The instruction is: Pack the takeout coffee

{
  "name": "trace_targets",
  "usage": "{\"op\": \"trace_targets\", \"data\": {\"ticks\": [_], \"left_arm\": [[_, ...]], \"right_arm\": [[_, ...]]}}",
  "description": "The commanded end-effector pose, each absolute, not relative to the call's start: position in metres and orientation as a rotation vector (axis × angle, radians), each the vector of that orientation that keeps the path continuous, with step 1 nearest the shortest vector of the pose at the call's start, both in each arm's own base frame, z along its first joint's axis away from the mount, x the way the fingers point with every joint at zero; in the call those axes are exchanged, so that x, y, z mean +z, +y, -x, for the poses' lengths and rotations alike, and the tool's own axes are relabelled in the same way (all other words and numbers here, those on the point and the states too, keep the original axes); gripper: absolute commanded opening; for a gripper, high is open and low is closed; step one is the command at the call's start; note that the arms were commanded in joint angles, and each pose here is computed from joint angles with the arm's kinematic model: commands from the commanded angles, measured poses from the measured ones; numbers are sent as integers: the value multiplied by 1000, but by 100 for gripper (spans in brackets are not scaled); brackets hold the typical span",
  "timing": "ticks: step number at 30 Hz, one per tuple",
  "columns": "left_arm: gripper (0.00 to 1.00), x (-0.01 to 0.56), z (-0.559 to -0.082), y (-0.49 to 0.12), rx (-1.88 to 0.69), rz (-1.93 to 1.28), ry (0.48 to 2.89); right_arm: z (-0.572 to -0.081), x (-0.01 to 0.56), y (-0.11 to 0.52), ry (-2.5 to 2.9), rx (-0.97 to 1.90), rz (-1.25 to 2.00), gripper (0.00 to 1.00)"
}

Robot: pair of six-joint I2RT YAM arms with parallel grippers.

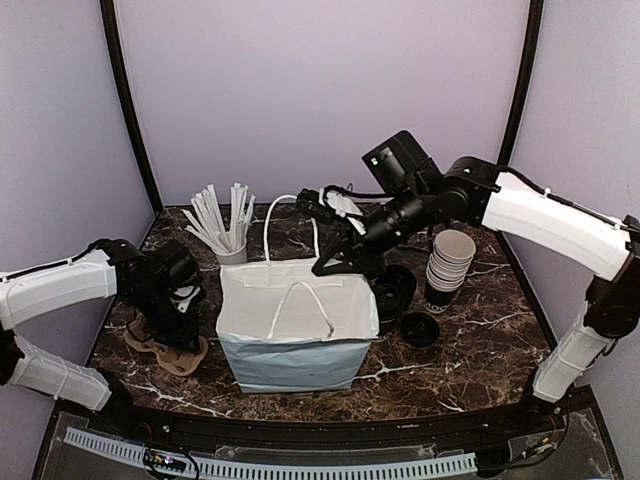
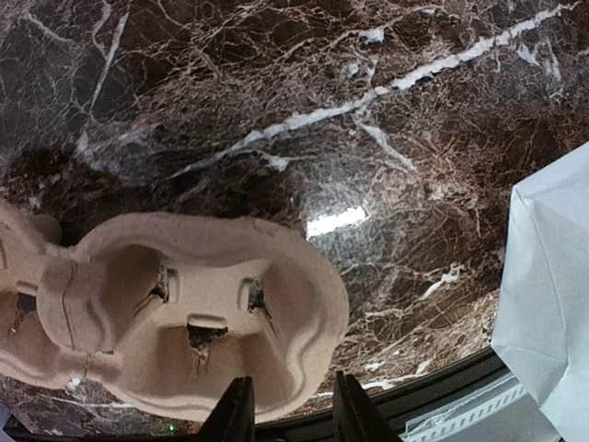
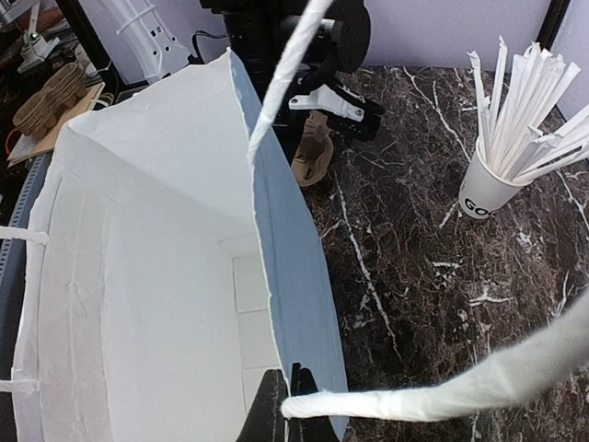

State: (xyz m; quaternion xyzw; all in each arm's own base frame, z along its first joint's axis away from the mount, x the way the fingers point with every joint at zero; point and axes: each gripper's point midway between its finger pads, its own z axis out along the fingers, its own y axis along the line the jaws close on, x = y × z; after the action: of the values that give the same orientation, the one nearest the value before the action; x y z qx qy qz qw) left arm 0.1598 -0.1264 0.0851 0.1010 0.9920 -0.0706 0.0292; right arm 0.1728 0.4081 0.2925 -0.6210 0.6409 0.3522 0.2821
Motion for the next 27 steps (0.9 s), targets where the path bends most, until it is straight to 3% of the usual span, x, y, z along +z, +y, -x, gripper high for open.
{"op": "trace_targets", "data": {"ticks": [1, 5, 11, 27], "left_arm": [[28, 73, -170, -131, -193, -312, 3083], [24, 55, -170, -130, -126, -301, 3159], [25, 51, -186, -151, -219, -330, 3154], [47, 78, -237, -163, -111, -477, 3037]], "right_arm": [[-158, 298, 405, 1641, 957, 1719, 0], [-155, 294, 402, 1634, 946, 1734, 0], [-156, 286, 398, 1643, 923, 1736, 0], [-162, 278, 394, 1662, 858, 1748, 0]]}}
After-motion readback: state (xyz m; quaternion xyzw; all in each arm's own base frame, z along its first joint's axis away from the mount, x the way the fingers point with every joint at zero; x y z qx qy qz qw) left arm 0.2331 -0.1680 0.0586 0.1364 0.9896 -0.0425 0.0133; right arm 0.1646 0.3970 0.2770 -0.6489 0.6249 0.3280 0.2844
